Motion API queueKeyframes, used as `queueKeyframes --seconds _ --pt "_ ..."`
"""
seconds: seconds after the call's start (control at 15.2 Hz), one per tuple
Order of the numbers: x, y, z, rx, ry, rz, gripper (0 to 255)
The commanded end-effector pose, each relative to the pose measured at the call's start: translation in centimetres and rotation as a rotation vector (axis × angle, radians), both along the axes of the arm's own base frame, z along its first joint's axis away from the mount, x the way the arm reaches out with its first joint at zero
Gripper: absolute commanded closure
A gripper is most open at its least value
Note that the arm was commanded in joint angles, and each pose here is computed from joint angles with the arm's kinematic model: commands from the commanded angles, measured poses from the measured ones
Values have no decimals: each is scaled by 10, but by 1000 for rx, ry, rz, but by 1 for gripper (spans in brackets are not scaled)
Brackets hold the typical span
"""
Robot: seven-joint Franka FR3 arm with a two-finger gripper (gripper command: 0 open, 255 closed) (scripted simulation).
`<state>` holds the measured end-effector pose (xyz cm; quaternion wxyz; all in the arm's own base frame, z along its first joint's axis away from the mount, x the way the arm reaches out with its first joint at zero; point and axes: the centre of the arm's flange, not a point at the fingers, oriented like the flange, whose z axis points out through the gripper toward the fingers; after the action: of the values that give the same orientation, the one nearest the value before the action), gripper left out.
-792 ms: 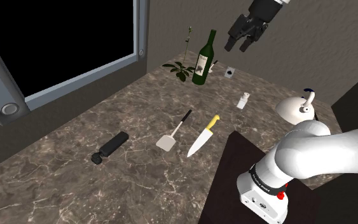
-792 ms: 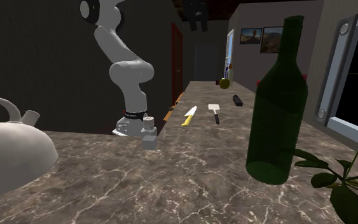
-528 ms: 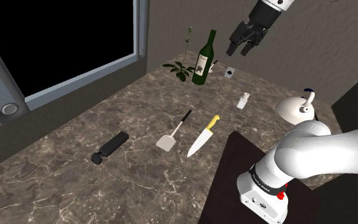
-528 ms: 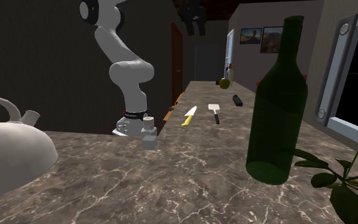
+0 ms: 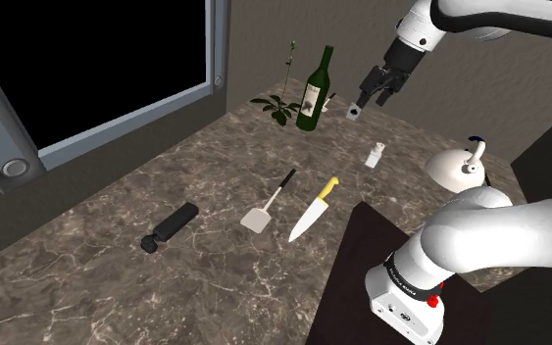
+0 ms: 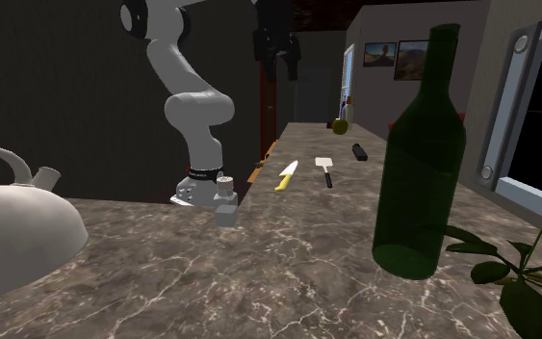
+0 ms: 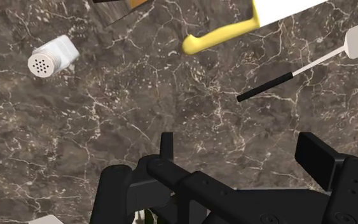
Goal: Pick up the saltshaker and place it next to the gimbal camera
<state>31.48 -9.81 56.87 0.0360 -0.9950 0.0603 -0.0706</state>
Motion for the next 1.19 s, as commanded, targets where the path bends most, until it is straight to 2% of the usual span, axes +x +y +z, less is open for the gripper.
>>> queueKeyframes --seconds 0.0,1.12 --pt "-1 -22 -17 -6 14 -3 0" --pt "-16 -185 -149 -51 132 -36 0"
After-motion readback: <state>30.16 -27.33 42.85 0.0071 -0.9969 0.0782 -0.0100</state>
